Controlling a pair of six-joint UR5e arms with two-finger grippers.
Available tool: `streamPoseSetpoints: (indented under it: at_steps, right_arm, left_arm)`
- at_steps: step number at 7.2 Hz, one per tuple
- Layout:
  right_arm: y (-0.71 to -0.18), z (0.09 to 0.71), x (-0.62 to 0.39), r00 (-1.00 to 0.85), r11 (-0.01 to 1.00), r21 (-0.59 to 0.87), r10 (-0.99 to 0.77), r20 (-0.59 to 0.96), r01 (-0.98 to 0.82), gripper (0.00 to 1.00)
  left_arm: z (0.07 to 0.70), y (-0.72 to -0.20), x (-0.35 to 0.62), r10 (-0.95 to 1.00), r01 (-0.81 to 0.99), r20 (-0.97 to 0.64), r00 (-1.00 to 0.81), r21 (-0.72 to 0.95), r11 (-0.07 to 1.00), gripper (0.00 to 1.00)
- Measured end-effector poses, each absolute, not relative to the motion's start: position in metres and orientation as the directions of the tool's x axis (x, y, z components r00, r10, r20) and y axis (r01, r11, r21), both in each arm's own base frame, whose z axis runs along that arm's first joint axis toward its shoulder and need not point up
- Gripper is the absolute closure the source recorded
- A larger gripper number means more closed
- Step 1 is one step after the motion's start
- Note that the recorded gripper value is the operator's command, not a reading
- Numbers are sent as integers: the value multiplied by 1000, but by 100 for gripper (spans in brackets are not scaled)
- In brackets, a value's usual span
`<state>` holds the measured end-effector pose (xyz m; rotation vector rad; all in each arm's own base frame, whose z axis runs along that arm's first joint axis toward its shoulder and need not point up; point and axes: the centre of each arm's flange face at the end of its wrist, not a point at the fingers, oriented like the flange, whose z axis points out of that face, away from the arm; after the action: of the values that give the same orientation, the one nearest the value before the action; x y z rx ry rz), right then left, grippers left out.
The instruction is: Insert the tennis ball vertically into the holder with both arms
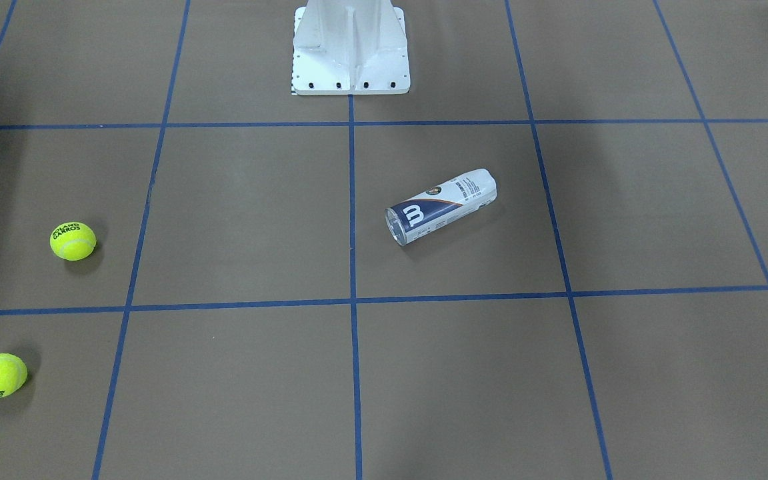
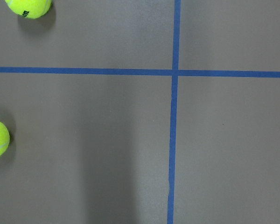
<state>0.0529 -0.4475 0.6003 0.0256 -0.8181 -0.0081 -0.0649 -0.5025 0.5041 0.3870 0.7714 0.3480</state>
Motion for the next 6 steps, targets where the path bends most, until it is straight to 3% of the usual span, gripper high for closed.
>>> streamPoseSetpoints:
  at_steps: [3, 6]
  right_arm:
    - [-448, 603, 53, 685, 1000, 19, -11, 729, -5, 0]
    - [-448, 605, 53, 684, 1000, 11, -4, 730, -6, 0]
  left_arm:
    - [413, -520, -14, 578, -207, -520, 628, 605, 769, 0]
    - [344, -537, 100, 765, -379, -348, 542, 711, 592, 1]
